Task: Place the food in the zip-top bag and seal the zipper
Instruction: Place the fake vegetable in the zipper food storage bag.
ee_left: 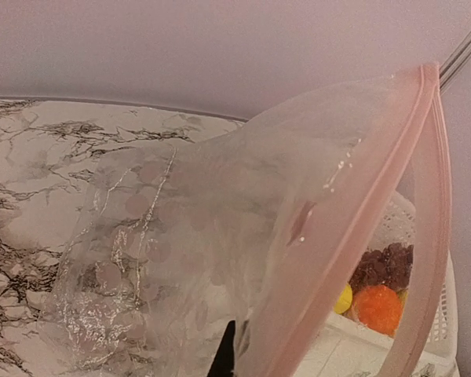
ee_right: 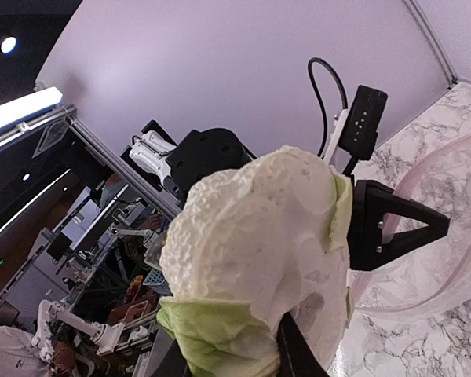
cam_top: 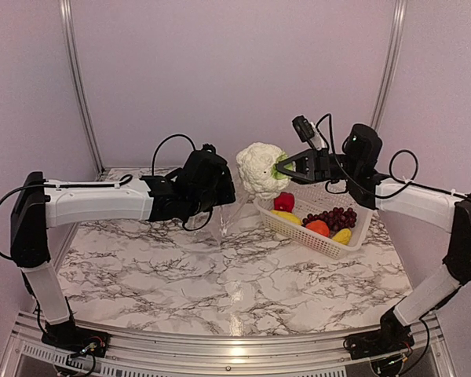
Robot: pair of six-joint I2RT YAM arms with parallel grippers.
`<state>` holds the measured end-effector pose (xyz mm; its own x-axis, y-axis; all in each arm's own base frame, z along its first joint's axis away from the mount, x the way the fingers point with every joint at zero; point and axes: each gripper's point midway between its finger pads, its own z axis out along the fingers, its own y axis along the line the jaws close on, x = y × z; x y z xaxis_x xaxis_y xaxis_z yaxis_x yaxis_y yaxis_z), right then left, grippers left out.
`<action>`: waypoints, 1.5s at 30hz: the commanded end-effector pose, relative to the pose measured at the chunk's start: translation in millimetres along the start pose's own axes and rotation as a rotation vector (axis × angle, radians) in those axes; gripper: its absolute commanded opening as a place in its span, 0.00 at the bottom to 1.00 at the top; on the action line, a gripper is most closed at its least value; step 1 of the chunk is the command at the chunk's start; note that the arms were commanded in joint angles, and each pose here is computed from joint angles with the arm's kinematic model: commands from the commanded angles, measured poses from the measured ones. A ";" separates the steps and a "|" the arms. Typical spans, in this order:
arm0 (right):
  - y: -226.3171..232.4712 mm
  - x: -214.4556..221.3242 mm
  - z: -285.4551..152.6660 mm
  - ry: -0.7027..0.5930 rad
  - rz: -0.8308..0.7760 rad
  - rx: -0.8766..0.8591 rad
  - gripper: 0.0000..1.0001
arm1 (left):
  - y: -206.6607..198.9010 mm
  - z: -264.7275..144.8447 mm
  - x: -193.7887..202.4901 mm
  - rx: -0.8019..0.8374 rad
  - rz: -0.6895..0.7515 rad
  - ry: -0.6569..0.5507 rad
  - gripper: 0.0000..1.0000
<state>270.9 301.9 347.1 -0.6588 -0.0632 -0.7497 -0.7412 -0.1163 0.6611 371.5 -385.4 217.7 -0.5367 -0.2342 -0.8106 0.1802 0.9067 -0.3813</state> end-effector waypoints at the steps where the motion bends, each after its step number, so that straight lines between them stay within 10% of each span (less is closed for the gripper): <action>1: 22.1 -8.6 9.4 -0.038 0.046 -0.092 0.00 | -12.8 0.4 -15.1 0.071 -0.092 -0.059 0.00; 36: -74.7 -4.2 7.1 -0.132 0.269 0.274 0.00 | -43.2 -28.0 -22.3 0.191 -0.178 -0.145 0.00; 45: -22.0 -9.2 14.5 -0.091 0.238 -0.001 0.00 | -44.4 -20.9 -2.4 0.207 -0.167 -0.092 0.00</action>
<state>312.1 319.3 306.7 -0.8602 0.0376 -0.5085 -0.5080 0.0217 0.8611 354.3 -409.0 250.5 -0.4761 -0.4394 -0.7618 0.2369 0.7701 -0.5923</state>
